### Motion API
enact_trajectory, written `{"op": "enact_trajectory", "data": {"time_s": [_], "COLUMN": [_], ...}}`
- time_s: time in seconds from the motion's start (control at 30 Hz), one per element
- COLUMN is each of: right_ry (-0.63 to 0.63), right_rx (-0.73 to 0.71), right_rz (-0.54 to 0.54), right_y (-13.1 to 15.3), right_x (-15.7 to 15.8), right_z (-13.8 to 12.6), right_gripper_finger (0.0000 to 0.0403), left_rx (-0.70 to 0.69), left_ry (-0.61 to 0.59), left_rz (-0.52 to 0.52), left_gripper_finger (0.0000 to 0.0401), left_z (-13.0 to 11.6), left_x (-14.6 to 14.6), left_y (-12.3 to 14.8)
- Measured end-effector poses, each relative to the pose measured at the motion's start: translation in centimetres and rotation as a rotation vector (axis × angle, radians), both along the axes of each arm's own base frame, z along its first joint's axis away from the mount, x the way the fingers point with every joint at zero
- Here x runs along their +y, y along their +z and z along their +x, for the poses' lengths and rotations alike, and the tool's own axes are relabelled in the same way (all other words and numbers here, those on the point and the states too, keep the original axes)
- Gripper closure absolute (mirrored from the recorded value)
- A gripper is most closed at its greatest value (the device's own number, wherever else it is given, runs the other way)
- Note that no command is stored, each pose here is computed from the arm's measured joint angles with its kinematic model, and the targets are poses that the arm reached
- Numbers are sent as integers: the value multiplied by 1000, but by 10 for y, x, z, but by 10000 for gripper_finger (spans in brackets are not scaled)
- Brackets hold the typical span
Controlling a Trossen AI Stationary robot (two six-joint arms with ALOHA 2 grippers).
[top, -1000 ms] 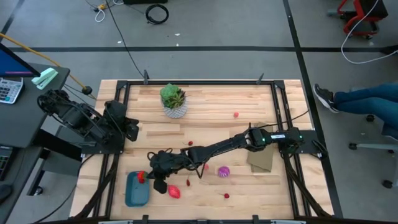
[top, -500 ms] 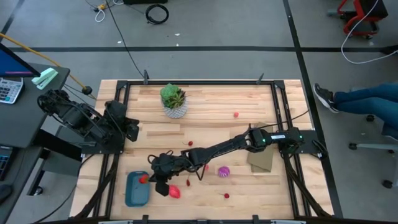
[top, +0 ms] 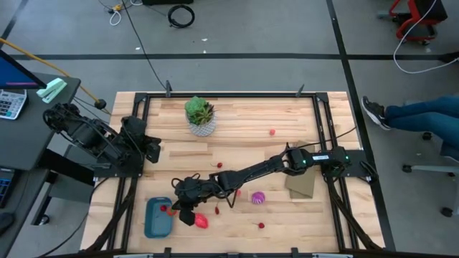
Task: Pick and placing Produce into tupperware
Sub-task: Put the strawberry into the bin, then adjust the bin
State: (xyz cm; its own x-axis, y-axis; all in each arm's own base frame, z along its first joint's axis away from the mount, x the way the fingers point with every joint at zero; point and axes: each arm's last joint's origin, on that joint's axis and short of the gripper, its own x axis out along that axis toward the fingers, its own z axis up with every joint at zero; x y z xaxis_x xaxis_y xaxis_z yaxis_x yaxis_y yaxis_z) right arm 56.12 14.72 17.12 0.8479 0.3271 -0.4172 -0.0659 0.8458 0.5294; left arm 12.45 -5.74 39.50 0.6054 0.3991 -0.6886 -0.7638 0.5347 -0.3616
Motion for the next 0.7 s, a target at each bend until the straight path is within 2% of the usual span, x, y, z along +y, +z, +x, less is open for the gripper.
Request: {"op": "enact_trajectory", "data": {"time_s": [0.3,0.53,0.7], "right_ry": [-15,-8,19], "right_rx": [-45,-157,-136], "right_rz": [12,47,61], "right_y": [4,15,13], "right_x": [-8,-15,-17], "right_z": [4,9,9], "right_gripper_finger": [377,376,340], "left_rx": [0,0,0], "left_ry": [0,0,0], "left_rz": [-1,0,0], "left_gripper_finger": [386,382,377], "left_z": [0,0,0], "left_x": [0,0,0], "left_y": [0,0,0]}}
